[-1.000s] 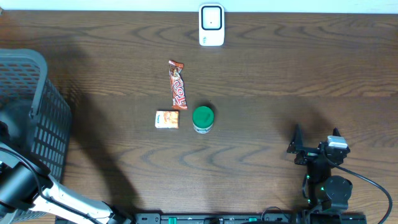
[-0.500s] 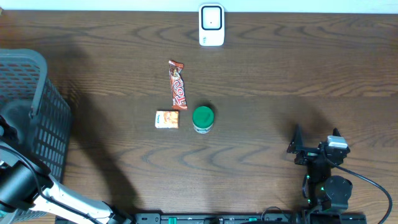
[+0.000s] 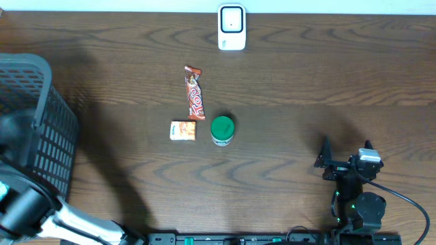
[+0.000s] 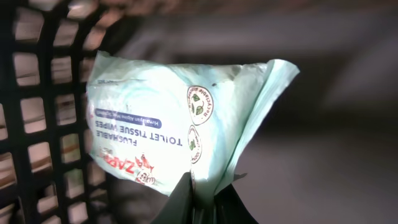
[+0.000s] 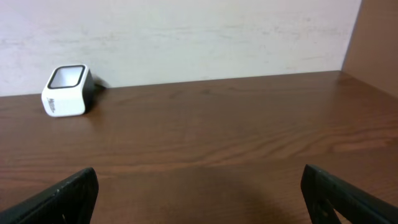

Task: Scan the item barcode
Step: 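Grasp the light-green wet-wipes pack with the left gripper and lift it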

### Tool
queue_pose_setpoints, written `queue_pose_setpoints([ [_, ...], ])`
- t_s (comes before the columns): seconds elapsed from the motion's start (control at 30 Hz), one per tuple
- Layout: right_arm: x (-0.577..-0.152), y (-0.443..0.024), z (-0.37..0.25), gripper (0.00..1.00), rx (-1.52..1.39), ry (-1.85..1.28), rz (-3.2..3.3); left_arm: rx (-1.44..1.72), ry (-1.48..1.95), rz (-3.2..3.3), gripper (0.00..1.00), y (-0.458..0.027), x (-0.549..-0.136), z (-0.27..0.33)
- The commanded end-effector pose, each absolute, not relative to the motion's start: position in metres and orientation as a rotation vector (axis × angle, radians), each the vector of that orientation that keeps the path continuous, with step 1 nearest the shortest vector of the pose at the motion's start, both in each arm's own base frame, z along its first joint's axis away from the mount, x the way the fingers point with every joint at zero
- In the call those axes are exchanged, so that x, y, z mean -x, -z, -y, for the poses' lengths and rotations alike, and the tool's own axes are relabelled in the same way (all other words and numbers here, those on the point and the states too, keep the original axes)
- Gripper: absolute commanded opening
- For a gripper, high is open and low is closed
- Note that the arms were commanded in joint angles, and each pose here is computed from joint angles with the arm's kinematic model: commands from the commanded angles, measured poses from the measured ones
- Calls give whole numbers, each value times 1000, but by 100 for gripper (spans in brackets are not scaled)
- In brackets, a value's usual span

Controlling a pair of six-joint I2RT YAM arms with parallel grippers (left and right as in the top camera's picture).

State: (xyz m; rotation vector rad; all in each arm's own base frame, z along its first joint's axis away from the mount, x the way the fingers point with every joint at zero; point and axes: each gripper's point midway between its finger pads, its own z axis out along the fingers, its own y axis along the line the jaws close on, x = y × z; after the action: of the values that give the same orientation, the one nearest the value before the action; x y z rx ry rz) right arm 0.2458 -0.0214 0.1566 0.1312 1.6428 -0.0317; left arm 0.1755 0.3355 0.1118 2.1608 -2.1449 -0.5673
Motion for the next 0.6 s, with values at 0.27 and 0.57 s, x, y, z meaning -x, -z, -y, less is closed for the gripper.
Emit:
queue_pose_setpoints([
  [0.27,-246,-156,21,99,-122,42,-1645,-1988,-1277,3337,7,-416,-301,-172],
  [0.57,-246,-156,21,99,-122,42,-1645,-275,-1940,3703,7,-500,-265,38],
])
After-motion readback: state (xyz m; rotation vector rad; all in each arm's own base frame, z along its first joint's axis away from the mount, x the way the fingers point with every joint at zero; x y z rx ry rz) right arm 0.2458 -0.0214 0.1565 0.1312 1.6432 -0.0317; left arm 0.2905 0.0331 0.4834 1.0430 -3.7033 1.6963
